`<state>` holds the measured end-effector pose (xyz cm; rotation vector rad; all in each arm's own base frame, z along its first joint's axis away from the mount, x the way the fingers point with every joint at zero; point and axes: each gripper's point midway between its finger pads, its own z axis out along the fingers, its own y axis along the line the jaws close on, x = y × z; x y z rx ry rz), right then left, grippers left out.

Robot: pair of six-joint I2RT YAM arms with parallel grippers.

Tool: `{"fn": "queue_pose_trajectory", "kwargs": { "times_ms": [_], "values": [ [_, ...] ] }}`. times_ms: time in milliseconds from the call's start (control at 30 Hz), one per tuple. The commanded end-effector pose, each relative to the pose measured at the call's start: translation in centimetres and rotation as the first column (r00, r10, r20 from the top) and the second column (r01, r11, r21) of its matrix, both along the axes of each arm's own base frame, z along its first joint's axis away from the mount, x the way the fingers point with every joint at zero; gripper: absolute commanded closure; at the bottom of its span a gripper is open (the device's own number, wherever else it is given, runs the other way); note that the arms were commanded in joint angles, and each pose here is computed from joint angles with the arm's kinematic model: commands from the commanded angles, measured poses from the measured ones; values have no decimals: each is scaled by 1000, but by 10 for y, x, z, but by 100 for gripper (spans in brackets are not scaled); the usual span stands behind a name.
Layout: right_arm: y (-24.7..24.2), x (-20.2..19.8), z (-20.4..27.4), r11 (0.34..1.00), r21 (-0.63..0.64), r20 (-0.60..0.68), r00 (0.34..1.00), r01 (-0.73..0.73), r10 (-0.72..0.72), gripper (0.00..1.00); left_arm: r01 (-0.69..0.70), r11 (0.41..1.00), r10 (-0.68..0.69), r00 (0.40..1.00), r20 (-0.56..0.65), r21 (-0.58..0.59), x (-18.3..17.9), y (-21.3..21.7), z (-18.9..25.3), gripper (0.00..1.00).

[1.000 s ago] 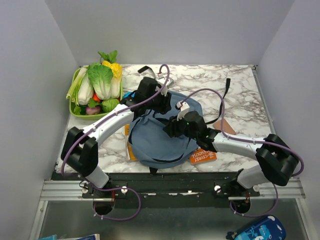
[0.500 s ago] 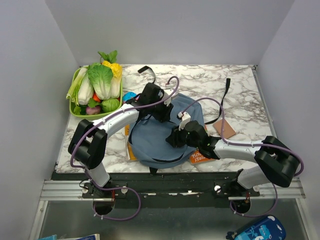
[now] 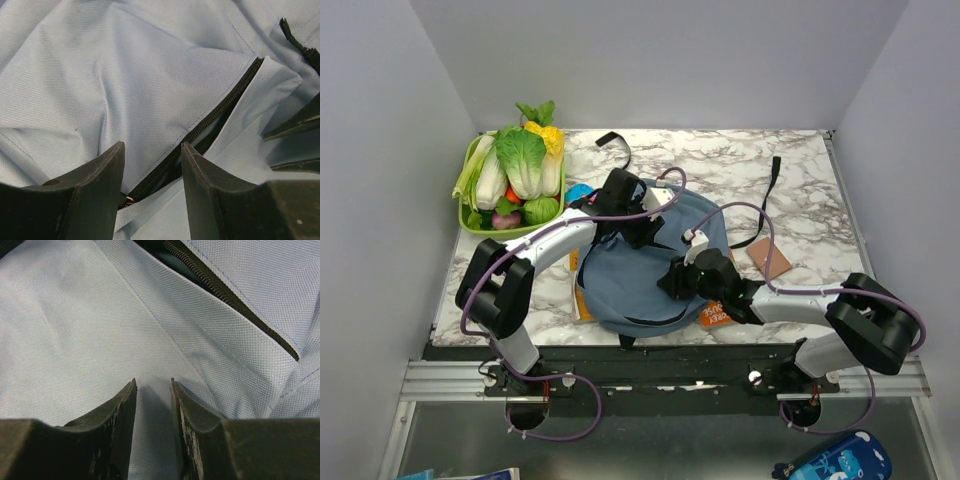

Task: Pack the student bag
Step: Pick up the personal item from the center of the board.

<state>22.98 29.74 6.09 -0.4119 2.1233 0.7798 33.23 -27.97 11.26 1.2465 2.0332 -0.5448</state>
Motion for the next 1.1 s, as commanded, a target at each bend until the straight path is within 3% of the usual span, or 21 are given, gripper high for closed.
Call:
{"fn": "queue_pose_trajectory", "kwargs": {
  "times_ms": [0, 233, 467, 667, 767, 867, 900, 1000, 1067],
  "values": [
    [-8, -5, -4, 1000, 2, 1, 1000, 30, -30, 59, 83, 995, -84, 996, 36, 48, -14, 4, -5, 43],
    [-13, -5, -4, 999, -5, 6, 999, 43, -43, 58, 187, 979, -189, 982, 11, 78, -40, 12, -11, 39],
    [-10, -6, -2, 999, 14, 3, 999, 38, -38, 58, -61, 993, 43, 983, 178, 97, 10, 15, -14, 40],
    [-19, -8, -2, 999, 8, 6, 999, 52, -52, 58, -172, 983, 150, 953, 264, 61, 41, 5, -12, 45],
    [-22, -10, 1, 998, 12, 11, 998, 55, -55, 58, -177, 984, 162, 952, 260, 36, 42, 1, -7, 57],
    [-26, -12, 0, 998, 6, 8, 998, 63, -63, 58, -174, 985, 164, 954, 253, 18, 37, -1, -4, 75],
    [-28, -12, -1, 997, 1, 8, 997, 74, -74, 58, -179, 984, 170, 953, 251, 12, 36, -1, -4, 86],
    [-38, -7, 12, 990, 12, 20, 990, 138, -138, 55, -200, 980, 199, 945, 259, -23, 33, 2, 7, 99],
    [-55, 1, 30, 973, 7, 60, 972, 229, -229, 45, -205, 977, 213, 941, 263, -59, 30, 2, 21, 100]
  ]
}}
